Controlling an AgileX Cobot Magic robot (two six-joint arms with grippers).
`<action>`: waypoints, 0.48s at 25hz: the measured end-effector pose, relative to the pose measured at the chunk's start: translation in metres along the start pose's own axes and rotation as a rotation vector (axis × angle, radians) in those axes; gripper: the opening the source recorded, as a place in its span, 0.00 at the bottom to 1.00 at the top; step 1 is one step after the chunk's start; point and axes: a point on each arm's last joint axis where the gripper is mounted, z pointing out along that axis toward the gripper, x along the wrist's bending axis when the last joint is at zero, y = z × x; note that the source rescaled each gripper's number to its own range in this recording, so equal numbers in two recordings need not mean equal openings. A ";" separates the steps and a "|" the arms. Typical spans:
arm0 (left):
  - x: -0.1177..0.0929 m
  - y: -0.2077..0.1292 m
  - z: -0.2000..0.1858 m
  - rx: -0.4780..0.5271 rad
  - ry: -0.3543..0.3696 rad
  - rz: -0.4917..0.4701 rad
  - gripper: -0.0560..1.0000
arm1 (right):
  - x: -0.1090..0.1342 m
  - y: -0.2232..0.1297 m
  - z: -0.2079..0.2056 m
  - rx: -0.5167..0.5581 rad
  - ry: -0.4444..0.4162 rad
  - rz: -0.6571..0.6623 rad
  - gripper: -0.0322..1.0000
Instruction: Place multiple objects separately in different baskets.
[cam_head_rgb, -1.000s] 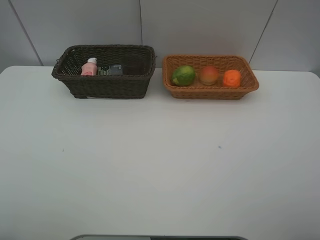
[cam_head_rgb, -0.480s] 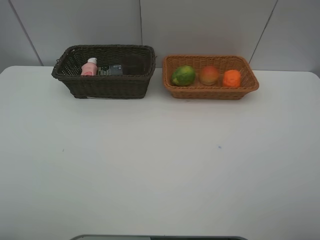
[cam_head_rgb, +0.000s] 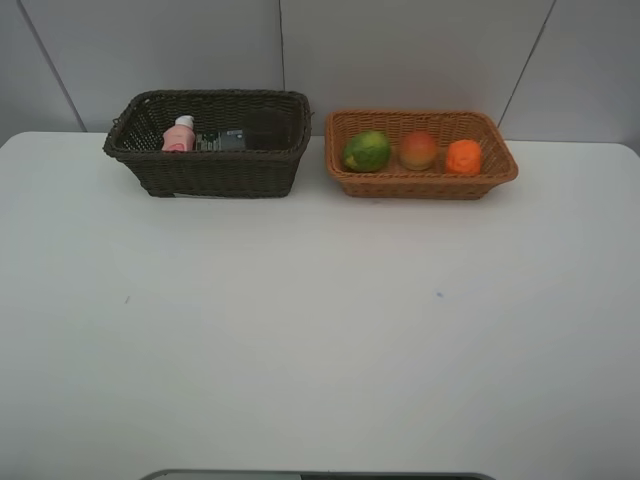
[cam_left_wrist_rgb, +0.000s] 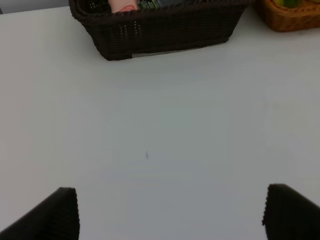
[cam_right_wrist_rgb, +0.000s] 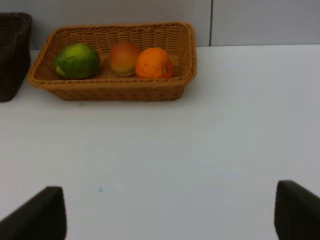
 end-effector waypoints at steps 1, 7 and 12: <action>0.000 0.000 0.000 0.000 0.000 0.000 0.95 | 0.000 0.000 0.000 0.000 0.015 -0.007 0.78; 0.000 0.000 0.000 0.000 0.000 0.000 0.95 | -0.001 0.000 0.000 -0.001 0.063 -0.029 0.78; 0.000 0.000 0.000 0.000 0.000 0.000 0.95 | -0.001 0.000 0.000 -0.001 0.066 -0.031 0.78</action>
